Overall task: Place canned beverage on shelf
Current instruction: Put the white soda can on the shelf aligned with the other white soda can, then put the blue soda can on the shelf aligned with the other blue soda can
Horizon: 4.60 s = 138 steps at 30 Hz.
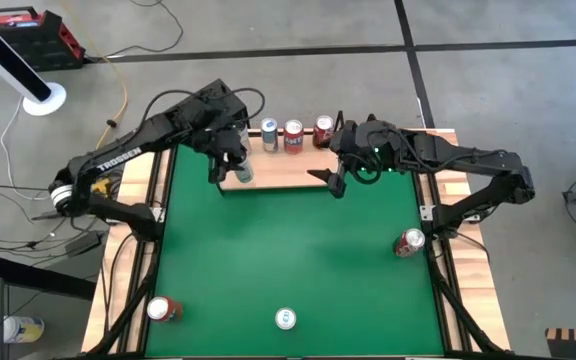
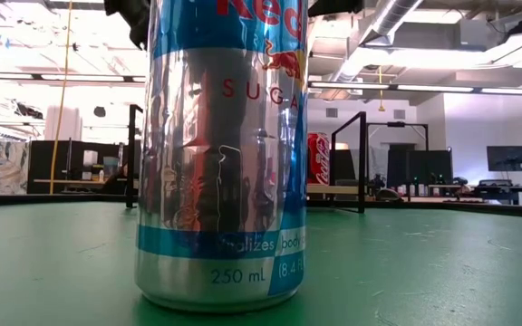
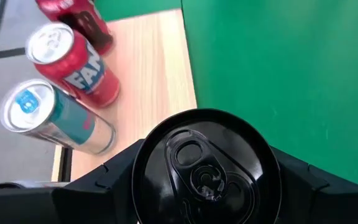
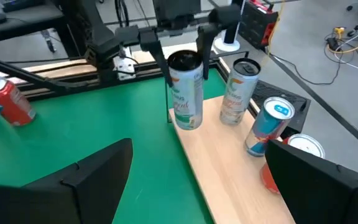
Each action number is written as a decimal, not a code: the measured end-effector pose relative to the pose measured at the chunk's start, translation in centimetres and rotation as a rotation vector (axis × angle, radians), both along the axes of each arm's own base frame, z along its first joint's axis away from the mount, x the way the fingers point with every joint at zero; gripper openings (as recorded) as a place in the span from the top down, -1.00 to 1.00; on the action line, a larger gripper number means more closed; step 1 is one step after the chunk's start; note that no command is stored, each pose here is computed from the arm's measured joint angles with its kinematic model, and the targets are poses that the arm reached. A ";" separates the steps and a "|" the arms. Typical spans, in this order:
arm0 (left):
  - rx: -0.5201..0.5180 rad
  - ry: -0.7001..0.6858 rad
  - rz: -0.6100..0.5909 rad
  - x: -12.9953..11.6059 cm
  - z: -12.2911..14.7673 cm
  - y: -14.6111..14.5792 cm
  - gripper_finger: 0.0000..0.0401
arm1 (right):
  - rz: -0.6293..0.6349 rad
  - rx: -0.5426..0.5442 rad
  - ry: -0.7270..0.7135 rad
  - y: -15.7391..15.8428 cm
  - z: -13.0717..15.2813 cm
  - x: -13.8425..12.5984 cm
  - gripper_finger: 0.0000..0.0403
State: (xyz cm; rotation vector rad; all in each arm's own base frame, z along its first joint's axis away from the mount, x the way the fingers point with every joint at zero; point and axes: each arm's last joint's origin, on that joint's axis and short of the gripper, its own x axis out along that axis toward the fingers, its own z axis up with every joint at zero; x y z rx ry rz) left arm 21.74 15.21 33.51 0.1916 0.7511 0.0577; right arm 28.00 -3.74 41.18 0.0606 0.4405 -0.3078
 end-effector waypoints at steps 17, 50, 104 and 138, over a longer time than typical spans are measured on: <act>-0.059 0.081 -0.012 0.6 -3.4 3.7 -0.17 | -0.007 -0.018 -0.008 -2.4 0.1 -0.3 -0.94; -0.027 0.063 -0.008 -0.1 -4.4 4.9 -0.17 | 0.011 -0.010 -0.010 -2.7 0.1 -0.4 -0.94; 0.060 -0.255 0.153 -4.9 3.9 -0.2 -0.58 | 0.000 -0.004 -0.050 -2.8 0.5 -0.3 -0.94; -0.095 -0.303 -0.035 -2.1 4.7 -6.6 -0.45 | 0.092 0.071 -0.136 0.7 1.1 0.5 -0.94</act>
